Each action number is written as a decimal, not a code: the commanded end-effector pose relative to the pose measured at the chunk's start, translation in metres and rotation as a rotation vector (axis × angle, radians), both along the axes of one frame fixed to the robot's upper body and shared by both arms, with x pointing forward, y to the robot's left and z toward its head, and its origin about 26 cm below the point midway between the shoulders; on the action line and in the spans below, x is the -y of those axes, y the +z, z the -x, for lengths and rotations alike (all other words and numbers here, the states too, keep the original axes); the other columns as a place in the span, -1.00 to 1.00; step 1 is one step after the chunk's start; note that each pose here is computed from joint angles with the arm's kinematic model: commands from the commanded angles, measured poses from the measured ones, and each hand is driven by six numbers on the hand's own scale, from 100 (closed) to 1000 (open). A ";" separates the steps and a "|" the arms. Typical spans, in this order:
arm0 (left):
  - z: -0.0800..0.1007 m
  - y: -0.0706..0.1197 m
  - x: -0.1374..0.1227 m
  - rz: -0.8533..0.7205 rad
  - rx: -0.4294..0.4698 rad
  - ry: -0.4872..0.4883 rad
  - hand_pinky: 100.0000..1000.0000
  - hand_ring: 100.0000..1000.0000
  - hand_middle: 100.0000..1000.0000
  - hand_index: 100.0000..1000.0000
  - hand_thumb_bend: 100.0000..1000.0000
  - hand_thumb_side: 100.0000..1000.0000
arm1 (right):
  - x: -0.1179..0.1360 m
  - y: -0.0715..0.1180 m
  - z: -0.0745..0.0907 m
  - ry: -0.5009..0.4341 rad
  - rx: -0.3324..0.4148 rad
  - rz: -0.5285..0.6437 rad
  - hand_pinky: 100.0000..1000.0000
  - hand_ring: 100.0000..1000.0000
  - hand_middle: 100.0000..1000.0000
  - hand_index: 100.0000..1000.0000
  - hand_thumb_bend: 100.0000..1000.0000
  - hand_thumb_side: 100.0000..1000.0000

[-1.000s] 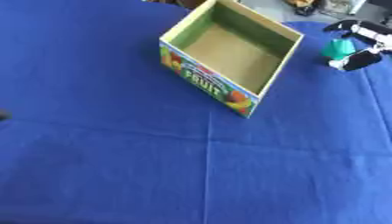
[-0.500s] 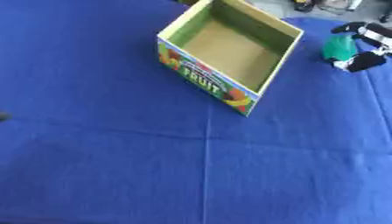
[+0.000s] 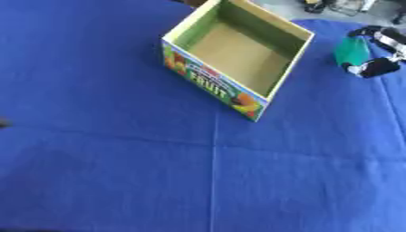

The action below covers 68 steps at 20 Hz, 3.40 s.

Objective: Pick up objects on the table and place them in the box.

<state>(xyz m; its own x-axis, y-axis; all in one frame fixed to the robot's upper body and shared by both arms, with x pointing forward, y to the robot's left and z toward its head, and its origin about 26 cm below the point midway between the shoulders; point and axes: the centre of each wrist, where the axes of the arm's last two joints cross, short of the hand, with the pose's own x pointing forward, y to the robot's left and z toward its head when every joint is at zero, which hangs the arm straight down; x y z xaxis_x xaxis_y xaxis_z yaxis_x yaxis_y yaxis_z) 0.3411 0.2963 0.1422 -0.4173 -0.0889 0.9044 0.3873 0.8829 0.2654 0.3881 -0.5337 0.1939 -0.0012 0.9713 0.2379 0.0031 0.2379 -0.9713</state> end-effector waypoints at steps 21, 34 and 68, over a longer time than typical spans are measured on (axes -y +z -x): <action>0.001 0.011 -0.002 -0.027 0.032 -0.033 0.71 0.30 0.06 0.29 -0.30 1.00 | 0.015 0.003 0.008 -0.060 -0.079 0.011 0.20 0.33 0.11 0.76 -1.00 -1.00; 0.001 0.008 0.000 -0.015 0.021 -0.035 0.70 0.34 0.06 0.30 -0.30 1.00 | 0.011 -0.003 0.006 -0.067 0.016 -0.051 -0.13 -0.07 -0.70 0.30 -1.00 -1.00; 0.005 -0.011 0.007 0.032 -0.046 -0.058 0.70 0.35 0.06 0.30 -0.25 1.00 | -0.156 0.079 -0.065 0.543 0.206 -0.003 -0.12 -0.07 -0.72 -0.04 -1.00 -1.00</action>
<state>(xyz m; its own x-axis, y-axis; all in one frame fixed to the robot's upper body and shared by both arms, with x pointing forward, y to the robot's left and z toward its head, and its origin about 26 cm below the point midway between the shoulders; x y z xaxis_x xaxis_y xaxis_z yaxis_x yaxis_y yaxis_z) 0.3357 0.2904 0.1250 -0.3595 -0.0367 0.9324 0.4407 0.8741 0.2043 0.4533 -0.3821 0.2560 -0.5265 0.8207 0.2220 0.0456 0.2880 -0.9565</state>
